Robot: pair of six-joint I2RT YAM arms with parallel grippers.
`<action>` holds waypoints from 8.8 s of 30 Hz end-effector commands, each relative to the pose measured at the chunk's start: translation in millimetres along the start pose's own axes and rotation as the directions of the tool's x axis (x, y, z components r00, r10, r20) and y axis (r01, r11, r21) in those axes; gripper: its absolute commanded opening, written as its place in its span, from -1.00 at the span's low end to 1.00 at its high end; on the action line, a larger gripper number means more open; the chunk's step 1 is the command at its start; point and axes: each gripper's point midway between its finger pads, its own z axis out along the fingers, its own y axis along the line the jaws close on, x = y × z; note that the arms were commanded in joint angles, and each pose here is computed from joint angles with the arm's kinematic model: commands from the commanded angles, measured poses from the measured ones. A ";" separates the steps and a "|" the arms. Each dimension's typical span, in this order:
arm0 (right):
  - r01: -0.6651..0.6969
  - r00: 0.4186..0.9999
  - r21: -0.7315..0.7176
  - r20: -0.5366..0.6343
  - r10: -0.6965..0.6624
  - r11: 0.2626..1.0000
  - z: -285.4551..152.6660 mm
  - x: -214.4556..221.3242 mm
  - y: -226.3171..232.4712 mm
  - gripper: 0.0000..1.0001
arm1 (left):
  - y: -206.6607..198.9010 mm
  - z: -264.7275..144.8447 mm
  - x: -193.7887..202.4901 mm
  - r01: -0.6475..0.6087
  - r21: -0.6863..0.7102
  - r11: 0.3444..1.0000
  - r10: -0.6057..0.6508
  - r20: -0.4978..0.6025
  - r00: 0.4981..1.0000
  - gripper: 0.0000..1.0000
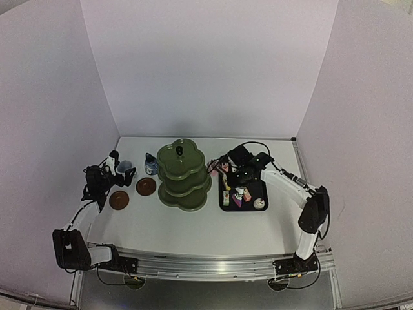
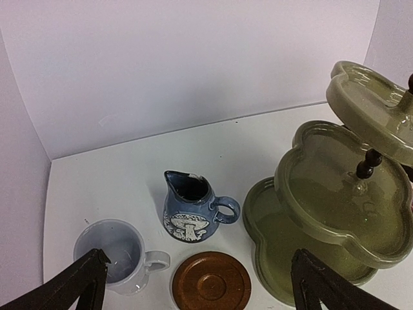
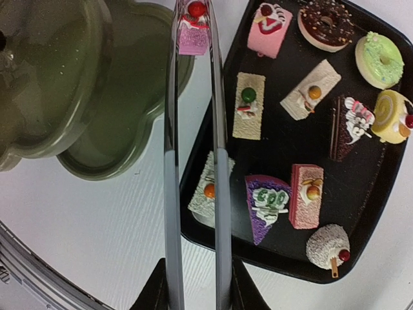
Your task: Serve the afternoon tea
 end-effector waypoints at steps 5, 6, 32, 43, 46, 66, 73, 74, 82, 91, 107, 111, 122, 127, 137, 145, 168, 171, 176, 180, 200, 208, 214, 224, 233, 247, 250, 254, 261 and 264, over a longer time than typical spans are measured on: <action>0.019 0.999 -0.174 0.041 -0.012 0.985 7.1 -14.5 33.1 -1.00 | 0.7 -2.0 -7.4 -0.038 -0.010 0.999 0.038 0.011 0.999 0.99; 0.017 0.999 -0.178 0.033 -0.011 0.984 8.4 -12.1 33.4 -1.00 | 0.7 -1.8 -6.9 -0.038 -0.010 0.999 0.038 0.010 0.999 0.99; 0.005 0.999 -0.181 -0.034 -0.011 0.983 35.5 0.0 37.4 -0.67 | 1.0 -1.9 -1.0 -0.045 -0.015 0.999 0.045 -0.002 0.999 0.99; -0.004 1.000 -0.203 0.000 0.004 0.979 19.9 -9.2 42.5 -0.36 | 0.9 -1.4 2.3 -0.046 -0.014 0.999 0.046 -0.008 0.999 0.99; -0.009 1.000 -0.204 0.005 0.010 0.979 16.8 -9.6 42.5 -0.35 | 0.9 -1.6 2.9 -0.048 -0.015 0.999 0.048 -0.009 0.999 0.99; -0.040 0.999 -0.206 0.026 0.046 0.978 -4.5 -3.3 38.5 -0.46 | -0.4 -1.4 7.3 -0.054 -0.008 0.998 0.054 -0.018 0.998 0.99; -0.076 0.996 -0.131 0.043 0.083 0.988 -9.6 6.5 20.0 -0.48 | -0.7 -1.9 10.2 -0.052 -0.009 0.999 0.052 -0.023 0.998 0.99; -0.081 0.995 -0.119 0.048 0.087 0.990 -11.3 7.7 17.2 -0.48 | -0.8 -1.8 10.4 -0.052 -0.009 0.999 0.052 -0.023 0.998 0.99; -0.088 0.993 -0.043 0.073 0.091 0.995 -31.3 20.3 -1.1 -0.40 | -0.8 -1.3 8.6 -0.053 -0.006 0.999 0.053 -0.019 0.998 0.99; -0.015 1.000 0.098 -0.017 0.017 0.995 -39.4 55.0 -19.3 -0.30 | -1.3 -1.9 7.9 -0.053 -0.003 0.999 0.053 -0.020 0.998 0.99; 0.011 0.993 0.180 -0.119 0.011 0.984 -17.3 77.6 -25.2 -0.21 | -3.1 -2.4 8.5 -0.063 0.005 0.998 0.063 -0.023 0.998 0.99; 0.012 0.990 0.175 -0.141 0.013 0.984 -6.5 77.7 -22.6 -0.20 | -3.4 -2.8 7.8 -0.067 0.005 0.998 0.067 -0.022 0.998 0.99; 0.020 0.988 0.192 -0.153 0.010 0.981 9.4 77.9 -24.9 -0.51 | -3.5 -3.3 9.2 -0.069 0.004 0.998 0.069 -0.026 0.997 0.99; 0.023 0.987 0.202 -0.158 0.009 0.979 10.8 80.2 -27.5 -0.80 | -3.2 -3.6 9.2 -0.069 0.002 0.998 0.069 -0.027 0.997 0.99; 0.051 0.998 0.199 -0.036 -0.045 0.979 -41.1 53.9 -25.5 -1.00 | -3.1 -5.0 6.5 -0.062 -0.002 0.998 0.062 -0.021 0.998 0.99; 0.113 0.994 0.132 -0.011 -0.113 0.985 -73.1 57.5 -17.7 -1.00 | -3.0 -12.9 9.6 -0.005 -0.024 1.000 0.003 -0.065 0.998 0.99; 0.353 0.931 -0.081 -0.067 -0.359 0.932 -60.4 124.8 43.7 -1.00 | -12.1 -65.5 38.0 0.165 -0.153 0.974 -0.154 0.081 0.985 0.99; 0.391 0.919 -0.054 -0.028 -0.393 0.919 -55.5 122.6 45.6 -1.00 | -13.2 -66.9 46.1 0.177 -0.156 0.972 -0.165 0.087 0.982 0.99; 0.423 0.906 -0.031 -0.002 -0.423 0.906 -42.0 114.9 48.5 -1.00 | -17.8 -68.7 53.3 0.172 -0.141 0.975 -0.163 0.075 0.984 0.99; 0.435 0.900 -0.032 0.034 -0.434 0.900 -32.2 102.0 58.3 -1.00 | -20.2 -67.2 58.3 0.181 -0.128 0.975 -0.173 0.067 0.983 0.99; 0.459 0.888 0.030 0.002 -0.459 0.888 15.8 72.5 73.2 -1.00 | -28.1 -67.8 60.2 0.172 -0.089 0.981 -0.167 0.055 0.984 0.99; 0.443 0.897 0.055 -0.013 -0.443 0.895 27.2 70.4 71.2 -0.90 | -27.9 -67.6 60.7 0.173 -0.089 0.981 -0.169 0.052 0.984 0.99; 0.430 0.903 0.040 -0.013 -0.429 0.902 25.6 72.4 72.7 -0.34 | -29.1 -67.4 61.4 0.173 -0.083 0.981 -0.170 0.048 0.984 0.99; 0.398 0.917 0.023 0.028 -0.398 0.917 8.9 66.9 76.4 -0.23 | -29.4 -66.4 64.0 0.171 -0.081 0.982 -0.168 0.039 0.985 0.99; 0.283 0.957 0.011 0.067 -0.283 0.959 -26.0 77.1 64.5 -0.24 | -28.8 -65.4 66.1 0.173 -0.083 0.981 -0.171 0.032 0.985 0.99; 0.140 0.990 0.090 -0.016 -0.139 0.986 -56.6 121.1 21.3 -0.27 | -28.6 -63.8 67.8 0.172 -0.080 0.982 -0.170 0.028 0.985 0.99; 0.078 0.997 0.107 -0.036 -0.075 0.991 -59.6 130.1 14.4 -0.28 | -28.8 -64.1 67.4 0.173 -0.080 0.982 -0.171 0.029 0.985 0.99; -0.050 0.994 0.160 -0.087 0.065 0.986 -68.2 150.2 0.1 -0.28 | -29.1 -64.3 67.0 0.173 -0.078 0.982 -0.171 0.030 0.985 1.00; -0.102 0.988 0.145 -0.100 0.117 0.984 -74.3 159.5 3.5 -0.27 | -29.5 -64.6 65.2 0.168 -0.075 0.983 -0.166 0.038 0.985 0.99; -0.092 0.989 0.116 -0.109 0.104 0.989 -68.1 156.1 12.0 -0.26 | -29.9 -64.5 65.2 0.169 -0.074 0.983 -0.166 0.038 0.985 0.99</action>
